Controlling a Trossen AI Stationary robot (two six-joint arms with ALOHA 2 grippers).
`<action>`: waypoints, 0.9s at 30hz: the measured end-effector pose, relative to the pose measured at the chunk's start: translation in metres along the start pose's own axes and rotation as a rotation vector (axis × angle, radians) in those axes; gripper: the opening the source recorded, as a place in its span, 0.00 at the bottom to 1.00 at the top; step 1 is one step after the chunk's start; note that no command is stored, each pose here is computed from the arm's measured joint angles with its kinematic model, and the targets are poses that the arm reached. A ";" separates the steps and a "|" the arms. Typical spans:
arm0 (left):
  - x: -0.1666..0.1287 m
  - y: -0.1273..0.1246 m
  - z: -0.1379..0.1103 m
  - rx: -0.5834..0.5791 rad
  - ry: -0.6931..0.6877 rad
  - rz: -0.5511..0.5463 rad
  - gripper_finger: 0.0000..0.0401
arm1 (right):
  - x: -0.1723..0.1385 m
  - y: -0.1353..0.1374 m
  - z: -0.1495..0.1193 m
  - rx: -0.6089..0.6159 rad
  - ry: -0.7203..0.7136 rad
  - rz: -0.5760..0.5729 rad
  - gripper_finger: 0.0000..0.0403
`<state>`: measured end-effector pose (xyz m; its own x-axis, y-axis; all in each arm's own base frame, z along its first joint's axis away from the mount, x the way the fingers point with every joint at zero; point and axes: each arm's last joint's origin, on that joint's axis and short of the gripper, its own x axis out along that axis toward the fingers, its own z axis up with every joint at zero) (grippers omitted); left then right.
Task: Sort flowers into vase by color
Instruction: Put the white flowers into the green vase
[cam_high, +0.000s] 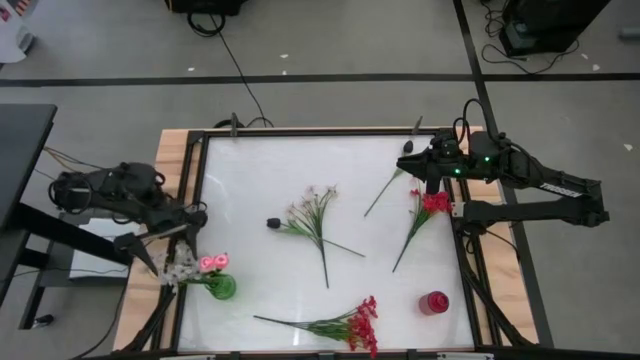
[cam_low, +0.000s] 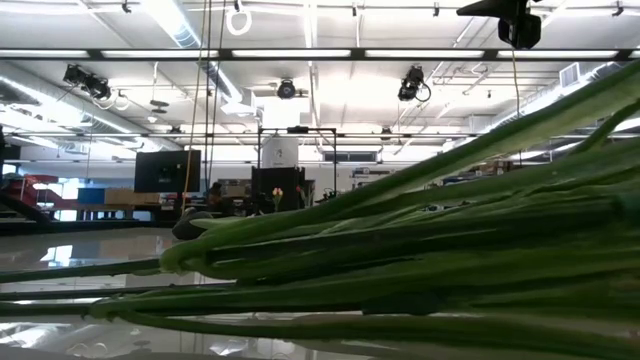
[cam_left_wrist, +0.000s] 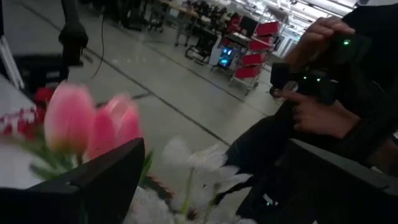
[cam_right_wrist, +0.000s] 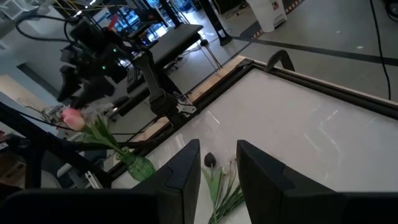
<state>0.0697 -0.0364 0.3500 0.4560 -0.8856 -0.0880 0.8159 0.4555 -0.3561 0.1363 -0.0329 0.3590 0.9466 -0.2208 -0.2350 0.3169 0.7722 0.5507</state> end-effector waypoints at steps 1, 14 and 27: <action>-0.002 -0.003 0.005 0.013 -0.009 -0.002 0.98 | 0.000 0.000 0.000 0.000 0.000 0.000 0.28; 0.006 0.014 0.071 -0.088 -0.028 0.363 0.96 | 0.000 0.000 0.000 0.000 0.000 0.000 0.28; 0.033 0.129 0.079 -0.449 0.046 0.737 0.82 | 0.000 0.000 0.000 0.000 0.000 0.000 0.28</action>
<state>0.2179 0.0001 0.3749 0.7908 -0.3853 -0.4756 0.0950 0.8448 -0.5265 0.1363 -0.0329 0.3591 0.9467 -0.2208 -0.2346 0.3166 0.7722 0.5508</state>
